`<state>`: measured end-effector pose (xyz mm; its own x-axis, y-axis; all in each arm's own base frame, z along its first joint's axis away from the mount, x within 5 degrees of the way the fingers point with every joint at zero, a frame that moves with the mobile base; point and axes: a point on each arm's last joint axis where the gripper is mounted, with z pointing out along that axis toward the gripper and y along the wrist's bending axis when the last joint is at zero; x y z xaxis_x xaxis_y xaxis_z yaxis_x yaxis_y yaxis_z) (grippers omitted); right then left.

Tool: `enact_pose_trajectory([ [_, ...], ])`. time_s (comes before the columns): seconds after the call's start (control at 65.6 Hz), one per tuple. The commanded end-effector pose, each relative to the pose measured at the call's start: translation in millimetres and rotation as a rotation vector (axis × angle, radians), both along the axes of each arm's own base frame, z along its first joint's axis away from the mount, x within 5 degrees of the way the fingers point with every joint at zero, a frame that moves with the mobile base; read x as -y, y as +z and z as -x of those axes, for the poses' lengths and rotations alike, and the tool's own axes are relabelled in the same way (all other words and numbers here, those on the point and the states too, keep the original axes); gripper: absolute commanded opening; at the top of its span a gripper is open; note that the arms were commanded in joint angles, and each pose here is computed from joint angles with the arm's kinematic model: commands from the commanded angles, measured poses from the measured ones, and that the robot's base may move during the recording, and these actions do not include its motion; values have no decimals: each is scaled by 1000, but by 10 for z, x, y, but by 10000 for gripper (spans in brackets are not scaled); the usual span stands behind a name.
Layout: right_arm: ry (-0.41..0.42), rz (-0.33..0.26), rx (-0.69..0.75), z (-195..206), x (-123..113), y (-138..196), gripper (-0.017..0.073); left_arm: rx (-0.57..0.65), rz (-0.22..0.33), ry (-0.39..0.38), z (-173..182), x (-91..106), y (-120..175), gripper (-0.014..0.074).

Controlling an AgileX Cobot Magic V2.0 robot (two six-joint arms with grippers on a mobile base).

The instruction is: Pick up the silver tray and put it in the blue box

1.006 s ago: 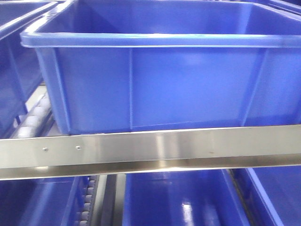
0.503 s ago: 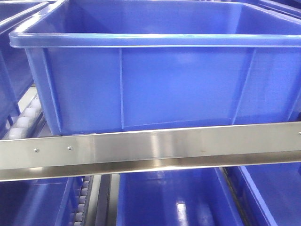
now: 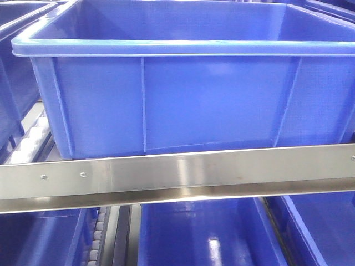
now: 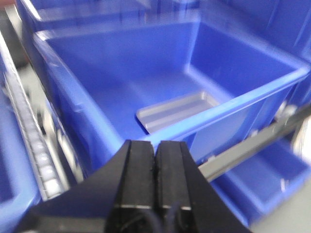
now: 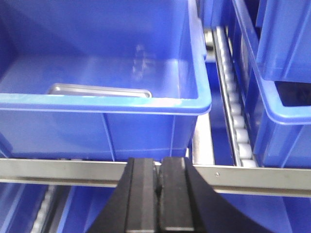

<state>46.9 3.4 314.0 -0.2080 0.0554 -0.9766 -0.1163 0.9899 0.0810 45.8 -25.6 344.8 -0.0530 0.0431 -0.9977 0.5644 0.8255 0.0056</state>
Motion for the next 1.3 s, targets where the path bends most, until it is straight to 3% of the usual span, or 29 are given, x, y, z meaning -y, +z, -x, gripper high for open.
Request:
enact_pose_trajectory([
  [0.0, 13, -6, 140, 27, -3, 77, 49, 135, 77, -20, 148, -110, -9, -93],
  [0.229, 15, -7, 148, 43, -2, -6, 49, 198, 135, -19, 321, -263, -254, -93],
  [0.884, 14, -6, 143, 43, -1, -10, 49, 182, 123, -12, 299, -243, -325, -93],
  [0.976, 14, -6, 143, 43, -1, -10, 49, 199, 64, 28, 301, -225, -359, -93],
  [1.067, 14, -6, 143, 43, -1, -10, 49, 185, 59, 105, 301, -189, -401, -93],
  [1.281, 14, -6, 143, 43, -1, -10, 49, 184, 164, 385, 131, -178, -679, -93],
])
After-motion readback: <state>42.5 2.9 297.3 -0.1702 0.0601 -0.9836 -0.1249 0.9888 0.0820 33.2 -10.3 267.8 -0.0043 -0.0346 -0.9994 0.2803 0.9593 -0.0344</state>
